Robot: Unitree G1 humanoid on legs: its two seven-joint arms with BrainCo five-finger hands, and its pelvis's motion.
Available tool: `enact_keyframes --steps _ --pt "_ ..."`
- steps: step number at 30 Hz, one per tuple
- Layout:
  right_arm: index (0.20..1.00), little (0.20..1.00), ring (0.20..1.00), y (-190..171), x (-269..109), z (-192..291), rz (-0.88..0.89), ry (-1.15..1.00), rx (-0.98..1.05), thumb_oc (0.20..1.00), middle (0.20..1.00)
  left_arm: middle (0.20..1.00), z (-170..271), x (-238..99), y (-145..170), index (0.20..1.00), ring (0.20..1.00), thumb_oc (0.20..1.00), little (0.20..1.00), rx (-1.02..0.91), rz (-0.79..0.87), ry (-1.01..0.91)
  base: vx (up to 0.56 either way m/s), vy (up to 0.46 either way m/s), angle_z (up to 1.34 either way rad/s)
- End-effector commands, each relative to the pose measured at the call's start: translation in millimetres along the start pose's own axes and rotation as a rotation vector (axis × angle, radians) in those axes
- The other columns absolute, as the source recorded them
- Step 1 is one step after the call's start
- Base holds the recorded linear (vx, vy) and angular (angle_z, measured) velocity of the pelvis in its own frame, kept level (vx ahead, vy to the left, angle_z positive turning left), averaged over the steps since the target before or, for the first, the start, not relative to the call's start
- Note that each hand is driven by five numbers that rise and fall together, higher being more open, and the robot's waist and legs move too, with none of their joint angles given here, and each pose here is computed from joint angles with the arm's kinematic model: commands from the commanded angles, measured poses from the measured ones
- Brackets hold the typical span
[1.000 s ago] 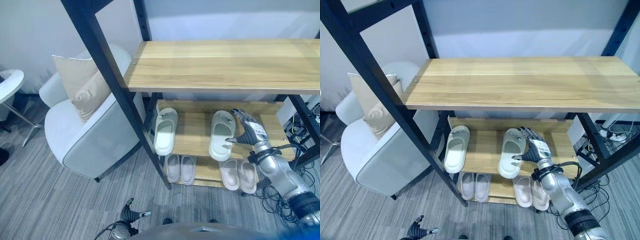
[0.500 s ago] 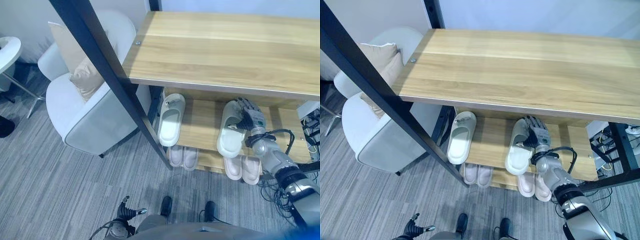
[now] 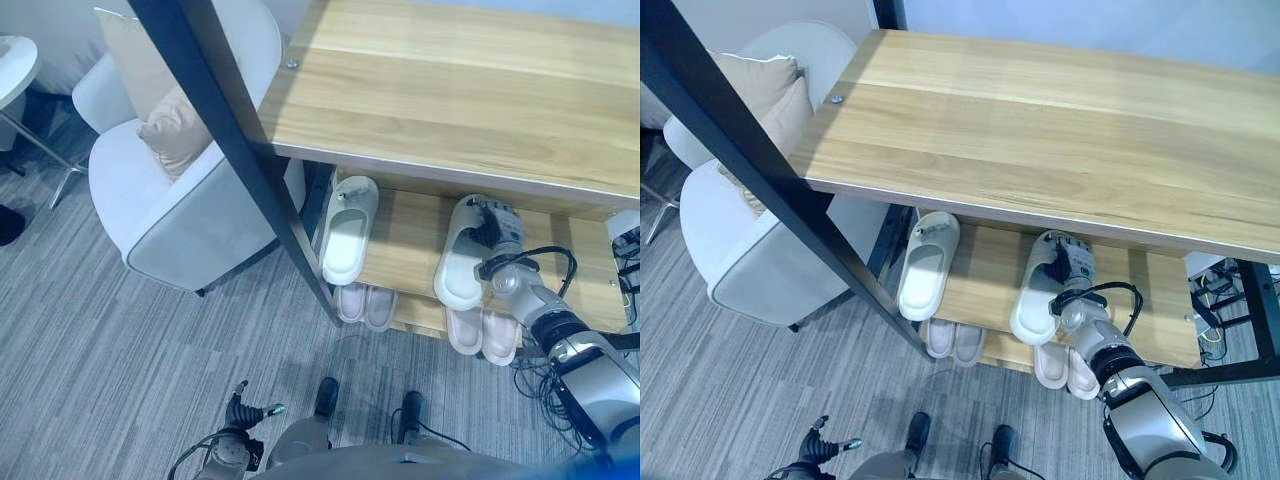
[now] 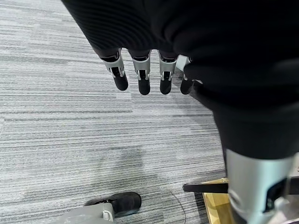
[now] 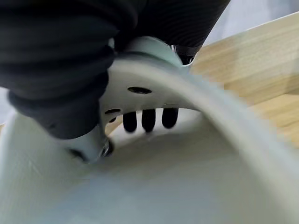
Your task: Arrange the slippers neatly on the shoe rack.
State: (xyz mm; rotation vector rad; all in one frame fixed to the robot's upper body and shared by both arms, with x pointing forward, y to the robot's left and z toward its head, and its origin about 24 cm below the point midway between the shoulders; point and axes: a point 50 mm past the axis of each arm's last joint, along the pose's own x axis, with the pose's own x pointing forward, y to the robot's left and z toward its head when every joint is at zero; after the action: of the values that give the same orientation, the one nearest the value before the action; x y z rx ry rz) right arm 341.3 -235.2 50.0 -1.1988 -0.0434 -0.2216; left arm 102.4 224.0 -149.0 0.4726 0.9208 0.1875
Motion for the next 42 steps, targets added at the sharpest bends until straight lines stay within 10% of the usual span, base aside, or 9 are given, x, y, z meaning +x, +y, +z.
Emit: enact_keyframes --steps 1,29,30,31,42 --pt "0.200 0.200 0.200 -9 6 3 -0.050 -0.011 0.009 0.200 0.200 1.000 6 6 11 1.000 1.000 1.000 1.000 0.023 0.052 -0.015 0.00 0.001 0.03" --pt "0.200 0.200 0.200 -23 23 82 -0.152 -0.237 0.122 0.200 0.200 1.000 21 15 23 1.000 1.000 1.000 1.000 -0.022 0.121 -0.038 0.00 0.004 0.05" --pt "0.319 0.319 0.319 -23 25 79 -0.151 -0.214 0.117 0.319 0.319 1.000 22 15 24 1.000 1.000 1.000 1.000 -0.028 0.126 -0.040 0.01 0.005 0.11" --pt "1.000 1.000 1.000 -25 28 79 -0.166 -0.194 0.136 1.000 1.000 1.000 24 16 25 1.000 1.000 1.000 1.000 -0.028 0.131 -0.047 0.00 0.003 0.12" --pt "1.000 1.000 1.000 -9 15 92 -0.152 -0.164 0.217 1.000 1.000 1.000 31 17 19 1.000 1.000 1.000 1.000 -0.052 0.120 -0.039 0.00 0.002 0.00"
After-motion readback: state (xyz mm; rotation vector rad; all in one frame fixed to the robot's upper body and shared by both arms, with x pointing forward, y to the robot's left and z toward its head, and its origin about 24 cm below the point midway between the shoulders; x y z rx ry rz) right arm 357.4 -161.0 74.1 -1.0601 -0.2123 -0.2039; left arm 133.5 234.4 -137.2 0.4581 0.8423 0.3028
